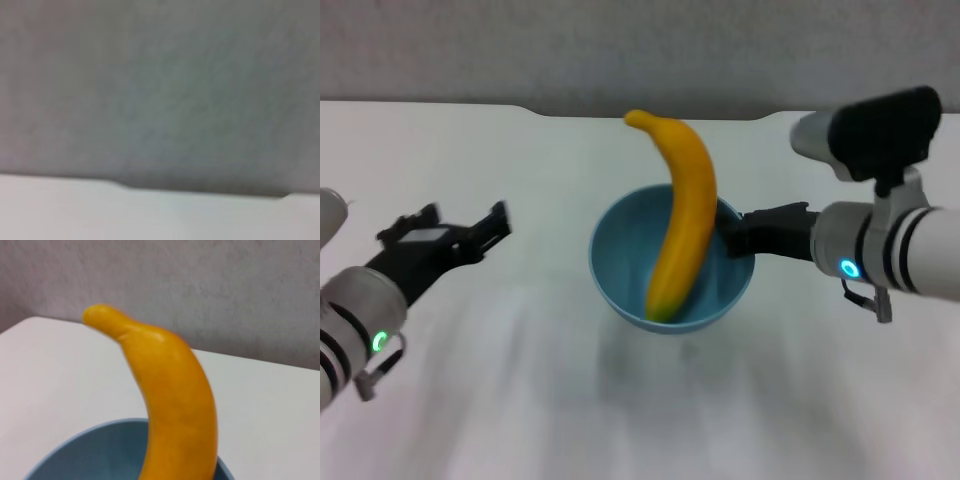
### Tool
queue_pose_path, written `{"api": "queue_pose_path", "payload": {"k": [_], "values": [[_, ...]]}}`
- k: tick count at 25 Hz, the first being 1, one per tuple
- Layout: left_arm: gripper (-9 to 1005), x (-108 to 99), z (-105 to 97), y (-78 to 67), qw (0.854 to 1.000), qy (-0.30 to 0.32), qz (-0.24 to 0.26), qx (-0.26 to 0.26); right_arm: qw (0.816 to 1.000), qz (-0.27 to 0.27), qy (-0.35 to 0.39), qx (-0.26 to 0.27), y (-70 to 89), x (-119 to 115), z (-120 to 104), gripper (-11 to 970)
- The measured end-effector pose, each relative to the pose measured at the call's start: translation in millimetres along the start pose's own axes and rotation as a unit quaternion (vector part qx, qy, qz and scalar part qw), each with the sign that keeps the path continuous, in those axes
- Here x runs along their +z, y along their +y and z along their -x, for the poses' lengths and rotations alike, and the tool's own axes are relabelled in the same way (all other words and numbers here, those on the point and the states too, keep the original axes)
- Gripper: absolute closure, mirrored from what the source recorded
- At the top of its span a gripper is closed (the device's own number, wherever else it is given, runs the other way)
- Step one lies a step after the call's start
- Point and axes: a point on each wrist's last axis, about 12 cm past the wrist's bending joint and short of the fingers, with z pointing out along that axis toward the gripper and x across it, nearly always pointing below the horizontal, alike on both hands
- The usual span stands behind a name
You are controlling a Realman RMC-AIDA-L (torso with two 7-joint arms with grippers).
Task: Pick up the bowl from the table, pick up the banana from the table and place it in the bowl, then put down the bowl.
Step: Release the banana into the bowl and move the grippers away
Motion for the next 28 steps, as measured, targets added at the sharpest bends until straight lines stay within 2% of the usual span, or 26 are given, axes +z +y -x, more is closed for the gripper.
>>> {"api": "queue_pose_path", "payload": {"k": [1, 2, 7, 12, 22, 28], "values": [[100, 2, 1, 8.0, 0.999, 0.025, 0.027, 0.014, 1.0, -0.003, 0.023, -0.003, -2.7, 5, 5, 905], [101, 2, 1, 8.0, 0.999, 0.025, 0.027, 0.014, 1.0, -0.003, 0.023, -0.003, -2.7, 5, 5, 905], [103, 4, -1, 30.7, 0.991, 0.084, 0.094, 0.04, 0.997, -0.013, 0.071, -0.007, -8.6, 19, 8, 904], [105, 2, -5, 50.6, 0.985, 0.105, 0.133, 0.042, 0.998, -0.017, 0.063, -0.003, -10.7, 22, 3, 904], [105, 2, -15, 59.1, 0.981, 0.122, 0.146, 0.042, 0.996, -0.032, 0.068, 0.037, -26.2, 23, -28, 903], [105, 2, -17, 60.4, 0.98, 0.125, 0.149, 0.047, 0.996, -0.034, 0.066, 0.046, -29.2, 24, -43, 902]]}}
